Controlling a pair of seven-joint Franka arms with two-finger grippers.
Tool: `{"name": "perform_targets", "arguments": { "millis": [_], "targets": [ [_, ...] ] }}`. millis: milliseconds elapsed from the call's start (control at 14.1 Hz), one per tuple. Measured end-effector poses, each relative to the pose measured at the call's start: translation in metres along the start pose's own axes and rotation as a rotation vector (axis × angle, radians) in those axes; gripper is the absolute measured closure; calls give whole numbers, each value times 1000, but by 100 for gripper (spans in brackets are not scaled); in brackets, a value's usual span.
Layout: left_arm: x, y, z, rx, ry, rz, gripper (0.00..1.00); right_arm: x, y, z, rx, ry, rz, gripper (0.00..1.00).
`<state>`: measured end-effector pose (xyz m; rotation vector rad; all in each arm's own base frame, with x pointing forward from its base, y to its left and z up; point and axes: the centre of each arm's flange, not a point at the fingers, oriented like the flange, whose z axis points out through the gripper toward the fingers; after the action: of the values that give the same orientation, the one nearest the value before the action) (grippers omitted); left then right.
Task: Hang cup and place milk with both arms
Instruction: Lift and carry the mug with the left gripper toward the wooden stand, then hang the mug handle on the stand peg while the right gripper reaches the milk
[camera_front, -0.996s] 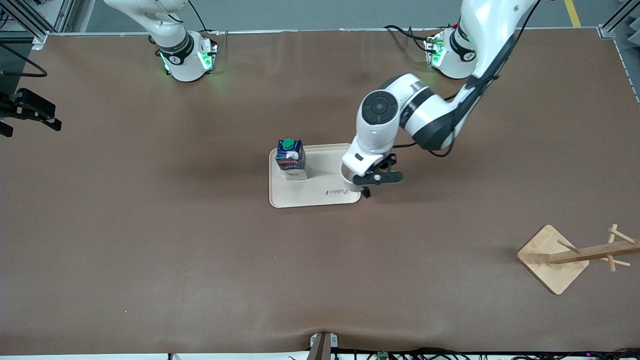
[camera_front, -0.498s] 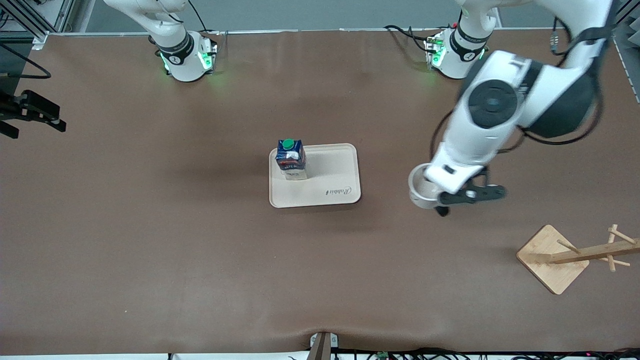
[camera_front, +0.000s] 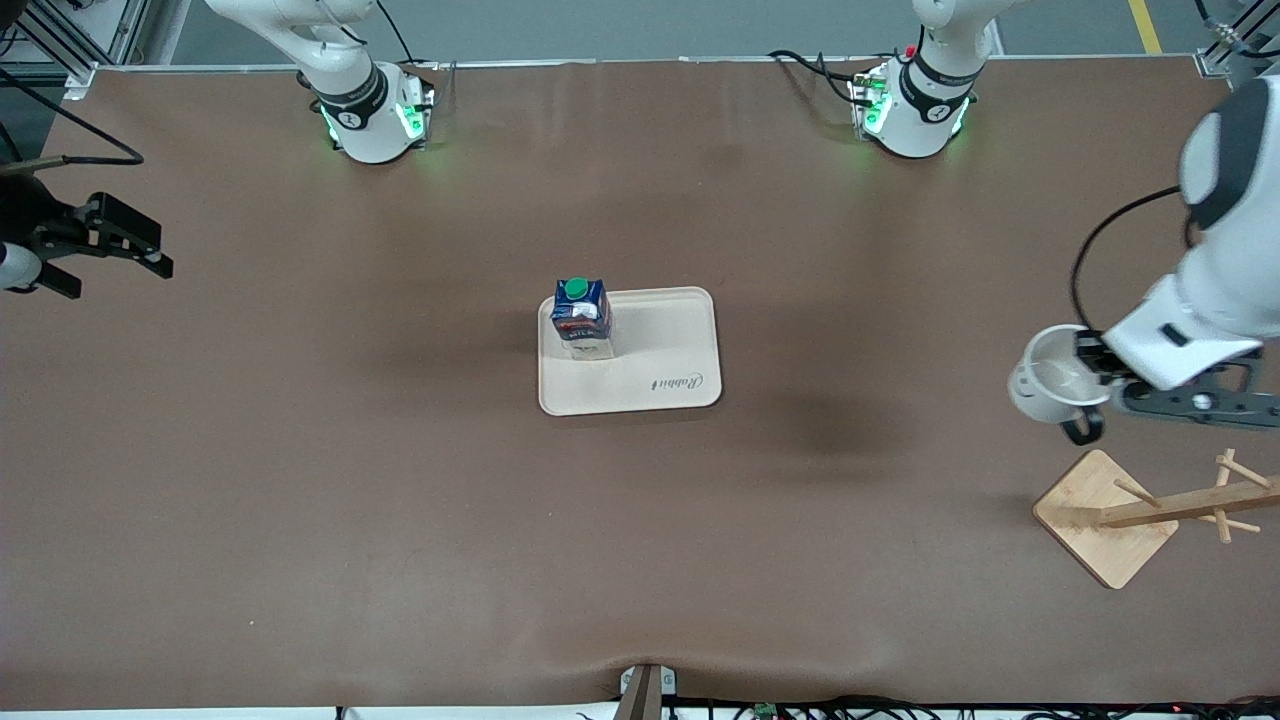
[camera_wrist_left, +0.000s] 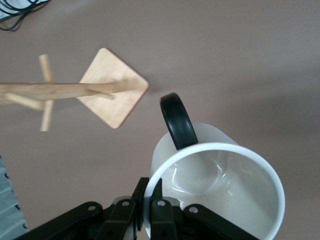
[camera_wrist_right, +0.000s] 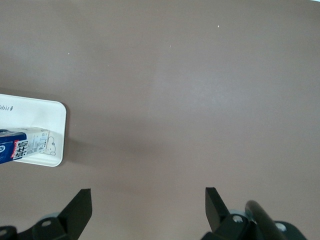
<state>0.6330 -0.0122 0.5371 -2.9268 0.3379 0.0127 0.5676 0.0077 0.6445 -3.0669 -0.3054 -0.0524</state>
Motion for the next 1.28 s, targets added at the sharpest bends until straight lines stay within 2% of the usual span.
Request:
{"name": "perform_targets", "arguments": {
  "millis": [142, 498, 569, 782, 924, 1067, 1209, 1280],
  "targets": [
    [-7, -37, 3, -4, 7, 22, 93, 4, 1, 7, 3, -8, 1, 0],
    [-13, -95, 8, -12, 97, 138, 93, 17, 6, 36, 15, -55, 1, 0],
    [-14, -105, 13, -25, 108, 152, 93, 20, 7, 50, 23, -87, 1, 0],
    [-13, -121, 23, -39, 139, 170, 93, 24, -8, 114, 88, -288, -20, 0],
    [-11, -125, 26, -55, 158, 162, 93, 24, -48, 144, 123, -356, 15, 0],
    [-11, -133, 32, -66, 178, 166, 93, 26, -105, 152, 94, -367, 94, 0],
    [-13, -148, 41, -75, 195, 171, 93, 26, -174, 160, 81, -333, 129, 0],
    [-15, -156, 46, -86, 197, 172, 93, 24, -207, 169, 98, -316, 151, 0]
  ]
}}
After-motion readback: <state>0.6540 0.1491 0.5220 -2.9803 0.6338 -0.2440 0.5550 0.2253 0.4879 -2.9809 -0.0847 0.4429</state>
